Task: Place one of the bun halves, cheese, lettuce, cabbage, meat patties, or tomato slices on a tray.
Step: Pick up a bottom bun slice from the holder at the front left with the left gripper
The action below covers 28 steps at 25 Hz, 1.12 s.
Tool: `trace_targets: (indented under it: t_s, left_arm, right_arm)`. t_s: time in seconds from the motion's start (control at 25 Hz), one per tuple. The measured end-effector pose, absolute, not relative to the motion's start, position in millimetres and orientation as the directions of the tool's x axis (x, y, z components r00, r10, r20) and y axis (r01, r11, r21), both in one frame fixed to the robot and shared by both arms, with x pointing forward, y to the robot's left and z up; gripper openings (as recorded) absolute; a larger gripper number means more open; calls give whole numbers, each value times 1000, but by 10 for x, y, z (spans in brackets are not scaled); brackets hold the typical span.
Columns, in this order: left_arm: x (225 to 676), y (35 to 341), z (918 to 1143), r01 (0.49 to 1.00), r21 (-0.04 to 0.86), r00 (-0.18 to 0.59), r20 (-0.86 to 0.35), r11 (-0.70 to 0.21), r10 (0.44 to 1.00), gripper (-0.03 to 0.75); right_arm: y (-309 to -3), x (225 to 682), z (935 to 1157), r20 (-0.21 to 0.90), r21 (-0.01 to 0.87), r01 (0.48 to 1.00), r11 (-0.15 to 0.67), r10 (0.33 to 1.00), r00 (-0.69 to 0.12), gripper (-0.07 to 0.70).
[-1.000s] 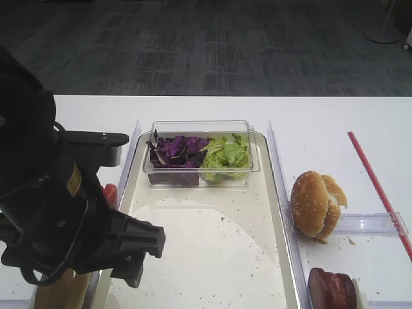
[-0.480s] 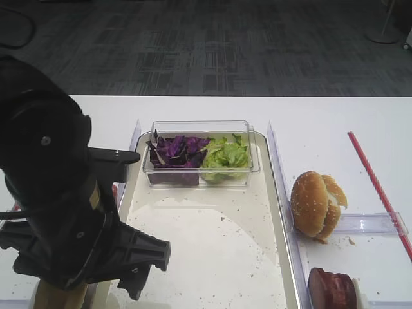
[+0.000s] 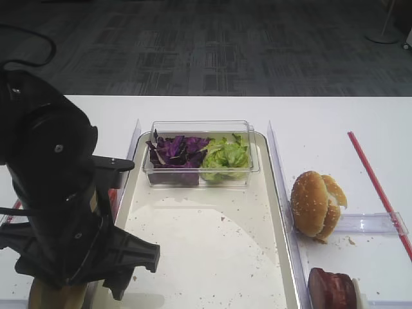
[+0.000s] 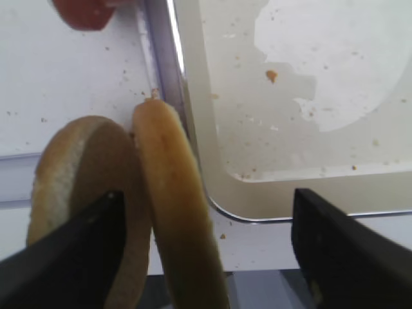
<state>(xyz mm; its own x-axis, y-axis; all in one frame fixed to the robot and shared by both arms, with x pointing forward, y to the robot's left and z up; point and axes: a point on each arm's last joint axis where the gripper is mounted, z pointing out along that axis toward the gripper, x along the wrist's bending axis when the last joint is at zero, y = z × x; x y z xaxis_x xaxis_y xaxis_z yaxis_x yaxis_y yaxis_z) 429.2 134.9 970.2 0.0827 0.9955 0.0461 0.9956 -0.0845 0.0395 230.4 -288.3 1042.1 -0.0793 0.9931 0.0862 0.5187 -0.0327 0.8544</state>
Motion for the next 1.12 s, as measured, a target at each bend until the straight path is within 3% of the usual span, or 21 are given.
trace_targets:
  t_s: [0.36,0.84,1.12]
  left_arm:
    - [4255,1417,9596,996,25,79,49,-80,996,405]
    - [4268,1432,9596,995,37,95,66,-97,993,87]
    - [4269,1436,9596,994,38,99,71,-102,993,47]
  right_arm:
    - [-2883,2304,10421,89,854,519,-36,993,-77,692]
    - [-2883,2304,10421,89,854,519,-36,993,-77,692]
    - [-2883,2304,10421,89,854,519,-36,993,-77,692]
